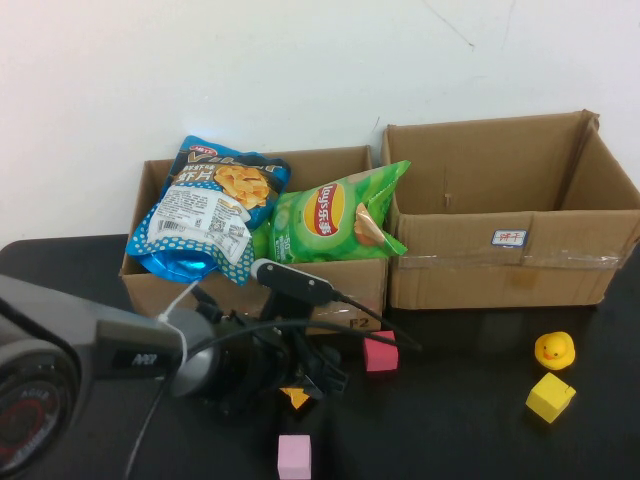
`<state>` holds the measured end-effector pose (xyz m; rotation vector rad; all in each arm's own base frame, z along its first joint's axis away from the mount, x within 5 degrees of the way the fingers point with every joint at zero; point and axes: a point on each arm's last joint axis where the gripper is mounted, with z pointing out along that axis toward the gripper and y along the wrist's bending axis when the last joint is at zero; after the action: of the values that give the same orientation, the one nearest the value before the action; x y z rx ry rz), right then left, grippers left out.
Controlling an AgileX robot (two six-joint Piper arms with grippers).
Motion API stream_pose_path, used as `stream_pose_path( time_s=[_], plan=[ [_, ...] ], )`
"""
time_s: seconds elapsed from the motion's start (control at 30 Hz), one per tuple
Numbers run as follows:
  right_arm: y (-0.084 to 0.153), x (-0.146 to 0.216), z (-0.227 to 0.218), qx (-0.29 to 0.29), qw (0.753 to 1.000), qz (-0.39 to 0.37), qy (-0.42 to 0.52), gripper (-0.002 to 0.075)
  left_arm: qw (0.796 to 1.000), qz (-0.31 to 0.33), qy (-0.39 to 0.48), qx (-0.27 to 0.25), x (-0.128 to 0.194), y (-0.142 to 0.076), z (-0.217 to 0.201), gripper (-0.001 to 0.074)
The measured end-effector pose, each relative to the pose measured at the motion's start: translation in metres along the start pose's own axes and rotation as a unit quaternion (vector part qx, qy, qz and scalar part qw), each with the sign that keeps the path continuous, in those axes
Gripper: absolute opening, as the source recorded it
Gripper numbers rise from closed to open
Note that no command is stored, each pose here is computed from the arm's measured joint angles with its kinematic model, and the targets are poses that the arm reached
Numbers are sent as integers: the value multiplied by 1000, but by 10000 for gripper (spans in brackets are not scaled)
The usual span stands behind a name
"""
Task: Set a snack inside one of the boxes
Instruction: Pick up the biscuit
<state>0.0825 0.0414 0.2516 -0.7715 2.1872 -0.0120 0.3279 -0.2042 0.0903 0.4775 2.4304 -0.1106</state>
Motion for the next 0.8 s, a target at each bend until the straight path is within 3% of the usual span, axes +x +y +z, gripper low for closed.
stream_pose_path(
  time_s=[0.57,0.67,0.8],
  plan=[
    [0,0,0,0,1000,-1,-1,-1,998,58,39,9,16,-2,32,526],
    [0,0,0,0,1000,-1,-1,-1,997,59,41,9,17,-2,34,482],
    [0,0,0,0,1000,-1,-1,-1,997,58,43,15,18,-3,34,349]
  ],
)
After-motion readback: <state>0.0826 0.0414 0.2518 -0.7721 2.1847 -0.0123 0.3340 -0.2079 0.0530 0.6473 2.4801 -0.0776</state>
